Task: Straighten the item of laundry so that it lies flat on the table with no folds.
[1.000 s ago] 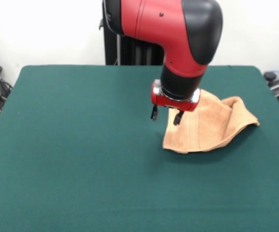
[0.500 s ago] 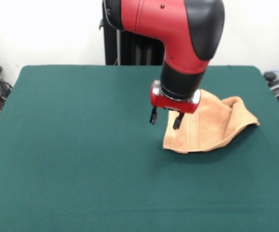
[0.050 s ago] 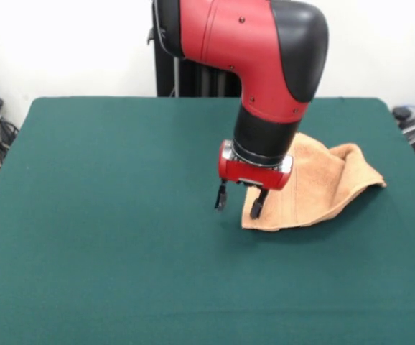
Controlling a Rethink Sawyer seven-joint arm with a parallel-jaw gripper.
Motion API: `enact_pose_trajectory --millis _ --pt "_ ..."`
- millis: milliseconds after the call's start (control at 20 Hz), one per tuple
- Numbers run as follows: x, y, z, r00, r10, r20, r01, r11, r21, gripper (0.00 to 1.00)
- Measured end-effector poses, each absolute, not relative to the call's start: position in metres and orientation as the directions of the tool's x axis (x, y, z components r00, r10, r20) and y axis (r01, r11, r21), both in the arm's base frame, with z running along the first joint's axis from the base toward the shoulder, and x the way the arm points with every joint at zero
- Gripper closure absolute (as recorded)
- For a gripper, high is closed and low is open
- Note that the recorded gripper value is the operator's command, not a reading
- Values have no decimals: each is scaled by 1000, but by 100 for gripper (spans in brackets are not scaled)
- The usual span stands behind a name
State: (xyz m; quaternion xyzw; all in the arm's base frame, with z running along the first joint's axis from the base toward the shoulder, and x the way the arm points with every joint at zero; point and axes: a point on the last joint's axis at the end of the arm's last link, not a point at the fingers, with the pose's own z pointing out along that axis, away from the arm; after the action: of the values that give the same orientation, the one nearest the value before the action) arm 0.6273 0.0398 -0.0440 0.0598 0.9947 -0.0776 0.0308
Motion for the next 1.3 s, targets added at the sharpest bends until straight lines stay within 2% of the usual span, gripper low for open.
enact_pose_trajectory --millis 1000,1050,1300 --pt "619 44 -51 -991 117 -61 126 976 -179 0" --pt "619 45 -51 -992 115 -58 124 976 -181 100" --pt "616 45 -52 -992 118 -43 123 976 -181 100"
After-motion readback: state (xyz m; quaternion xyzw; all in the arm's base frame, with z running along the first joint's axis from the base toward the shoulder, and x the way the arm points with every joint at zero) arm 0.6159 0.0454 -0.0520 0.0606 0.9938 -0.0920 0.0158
